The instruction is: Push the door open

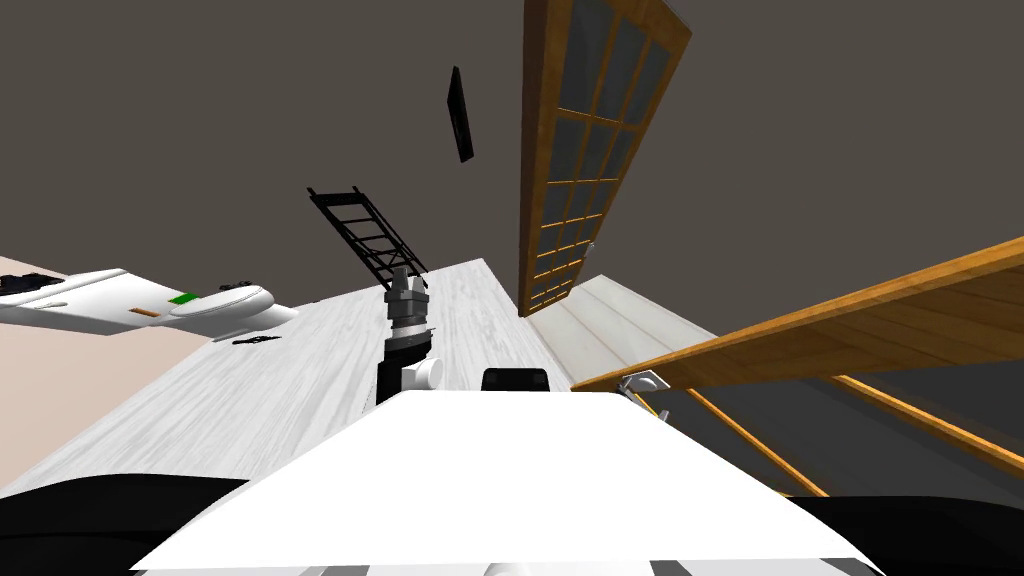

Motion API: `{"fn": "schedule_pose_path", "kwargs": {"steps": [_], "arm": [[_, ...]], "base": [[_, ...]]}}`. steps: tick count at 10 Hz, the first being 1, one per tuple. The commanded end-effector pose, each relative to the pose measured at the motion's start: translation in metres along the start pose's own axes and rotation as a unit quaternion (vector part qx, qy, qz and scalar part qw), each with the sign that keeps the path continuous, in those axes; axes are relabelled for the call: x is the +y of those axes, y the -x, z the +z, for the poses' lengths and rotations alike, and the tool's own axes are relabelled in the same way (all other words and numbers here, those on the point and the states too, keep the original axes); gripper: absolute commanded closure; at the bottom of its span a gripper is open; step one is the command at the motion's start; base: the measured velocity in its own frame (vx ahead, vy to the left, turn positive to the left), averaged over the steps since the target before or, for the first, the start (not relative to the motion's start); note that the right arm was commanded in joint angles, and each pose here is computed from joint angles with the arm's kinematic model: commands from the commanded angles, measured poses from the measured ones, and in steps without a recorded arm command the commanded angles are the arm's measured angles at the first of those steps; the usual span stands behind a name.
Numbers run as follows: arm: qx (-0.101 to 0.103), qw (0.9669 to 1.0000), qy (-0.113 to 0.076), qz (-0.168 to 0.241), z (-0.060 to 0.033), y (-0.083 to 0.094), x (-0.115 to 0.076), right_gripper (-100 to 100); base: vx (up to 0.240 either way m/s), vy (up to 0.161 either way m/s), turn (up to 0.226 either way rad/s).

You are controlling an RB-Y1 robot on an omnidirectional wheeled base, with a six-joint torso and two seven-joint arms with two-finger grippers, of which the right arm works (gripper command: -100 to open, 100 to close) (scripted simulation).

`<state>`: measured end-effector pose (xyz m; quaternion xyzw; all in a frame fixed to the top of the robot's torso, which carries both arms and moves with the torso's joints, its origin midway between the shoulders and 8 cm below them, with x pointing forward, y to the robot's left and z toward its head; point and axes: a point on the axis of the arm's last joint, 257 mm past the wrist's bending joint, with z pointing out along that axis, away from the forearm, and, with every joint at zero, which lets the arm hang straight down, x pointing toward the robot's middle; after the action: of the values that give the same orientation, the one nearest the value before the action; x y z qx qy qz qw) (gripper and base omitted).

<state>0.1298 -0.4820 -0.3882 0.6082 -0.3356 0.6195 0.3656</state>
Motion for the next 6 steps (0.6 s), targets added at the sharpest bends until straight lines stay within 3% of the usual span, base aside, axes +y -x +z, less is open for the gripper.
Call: {"fn": "schedule_pose_path", "kwargs": {"steps": [1, 3, 4, 5, 6], "arm": [[-0.002, 1.0, 0.002, 0.002, 0.0012, 0.0023, -0.0011, -100], [-0.01, 0.9999, 0.009, 0.009, -0.0032, 0.0079, -0.0054, -100], [-0.008, 0.9999, 0.007, 0.007, -0.0015, 0.0059, -0.0038, -100], [-0.008, 0.9999, 0.007, 0.007, -0.0015, 0.0059, -0.0038, 100], [-0.008, 0.9999, 0.007, 0.007, -0.0015, 0.0059, -0.0038, 100]], "base": [[0.088, -0.175, 0.004], [0.084, -0.189, 0.003], [0.036, -0.071, 0.007], [-0.007, 0.017, -0.001], [-0.007, 0.03, 0.017]]}}
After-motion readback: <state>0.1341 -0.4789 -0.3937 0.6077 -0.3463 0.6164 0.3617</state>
